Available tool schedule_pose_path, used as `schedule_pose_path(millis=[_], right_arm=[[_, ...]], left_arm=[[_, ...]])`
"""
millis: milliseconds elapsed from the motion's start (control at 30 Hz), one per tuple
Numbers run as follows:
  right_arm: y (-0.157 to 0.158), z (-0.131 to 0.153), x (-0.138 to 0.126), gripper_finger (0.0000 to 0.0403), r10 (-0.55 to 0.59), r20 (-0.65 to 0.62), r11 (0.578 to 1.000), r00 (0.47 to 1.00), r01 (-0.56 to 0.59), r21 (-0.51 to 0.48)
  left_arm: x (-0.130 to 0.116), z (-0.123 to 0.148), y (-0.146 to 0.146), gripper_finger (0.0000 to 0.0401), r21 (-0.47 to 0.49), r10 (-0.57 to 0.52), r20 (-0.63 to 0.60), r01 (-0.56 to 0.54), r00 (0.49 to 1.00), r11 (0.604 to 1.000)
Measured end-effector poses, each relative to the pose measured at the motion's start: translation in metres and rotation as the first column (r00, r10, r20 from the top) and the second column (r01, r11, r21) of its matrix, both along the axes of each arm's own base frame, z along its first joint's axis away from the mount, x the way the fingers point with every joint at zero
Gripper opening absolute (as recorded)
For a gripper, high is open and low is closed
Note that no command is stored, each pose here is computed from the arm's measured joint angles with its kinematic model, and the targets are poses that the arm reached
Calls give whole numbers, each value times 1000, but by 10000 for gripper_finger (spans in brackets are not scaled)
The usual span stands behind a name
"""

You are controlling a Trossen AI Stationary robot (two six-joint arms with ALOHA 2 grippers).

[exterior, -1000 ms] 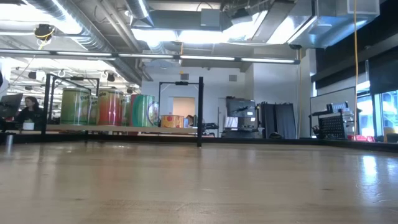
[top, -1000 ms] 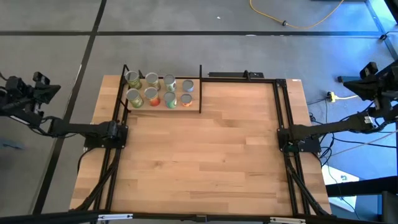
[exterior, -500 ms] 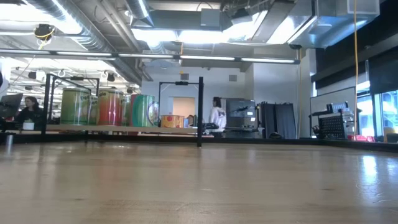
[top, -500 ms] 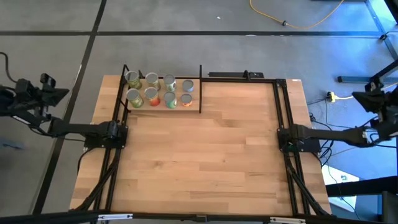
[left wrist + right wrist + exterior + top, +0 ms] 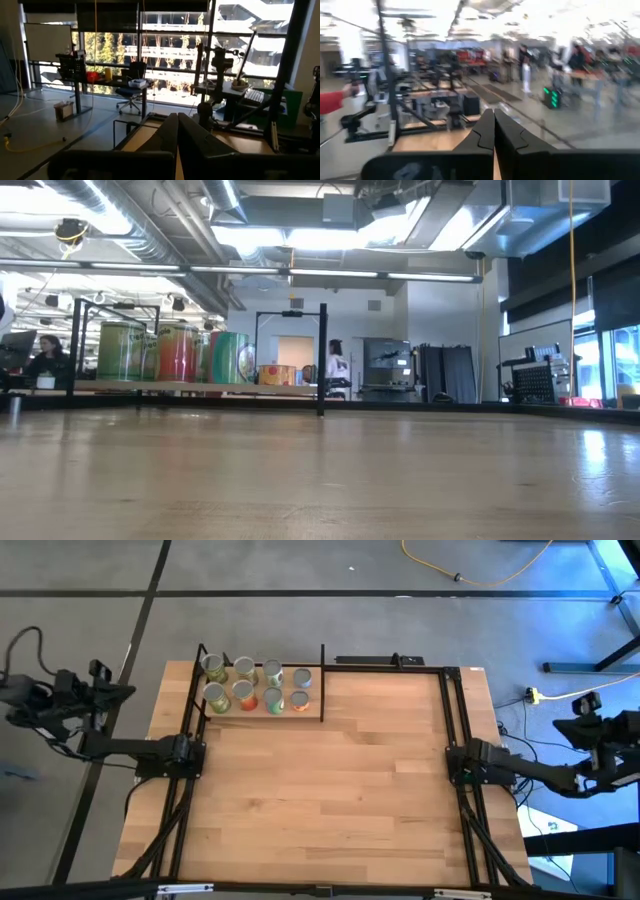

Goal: Pick and place cans onto a shelf
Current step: Return to Home Position

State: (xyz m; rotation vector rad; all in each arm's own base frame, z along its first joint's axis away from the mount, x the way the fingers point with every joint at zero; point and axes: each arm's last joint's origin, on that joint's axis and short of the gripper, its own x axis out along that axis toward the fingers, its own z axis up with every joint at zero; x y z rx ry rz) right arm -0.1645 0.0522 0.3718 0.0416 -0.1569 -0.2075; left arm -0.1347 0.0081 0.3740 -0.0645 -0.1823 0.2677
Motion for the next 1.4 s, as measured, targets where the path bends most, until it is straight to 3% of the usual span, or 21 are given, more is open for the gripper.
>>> schedule_pose_path(millis=[267, 600, 867, 1133, 1400], right_arm=[[-1, -3, 39, 2, 37, -57, 994, 998, -43, -98], [-28, -20, 120, 2, 110, -43, 979, 993, -116, -170], [-45, -54, 171, 2, 134, -66, 976, 989, -144, -166], [-57, -84, 204, 2, 164, -30, 969, 986, -167, -181], [-66, -124, 232, 2, 209, 2, 969, 978, -207, -134]], left_arm=[[38, -4, 0, 0, 75, 2, -5, -2, 1000, 997], [94, -19, -5, 0, 160, -134, 21, 129, 991, 979], [138, -50, -5, 0, 147, -126, -34, 130, 991, 981], [175, -87, -5, 0, 141, -127, -63, 135, 990, 981], [201, -124, -5, 0, 135, -128, -81, 138, 988, 981]])
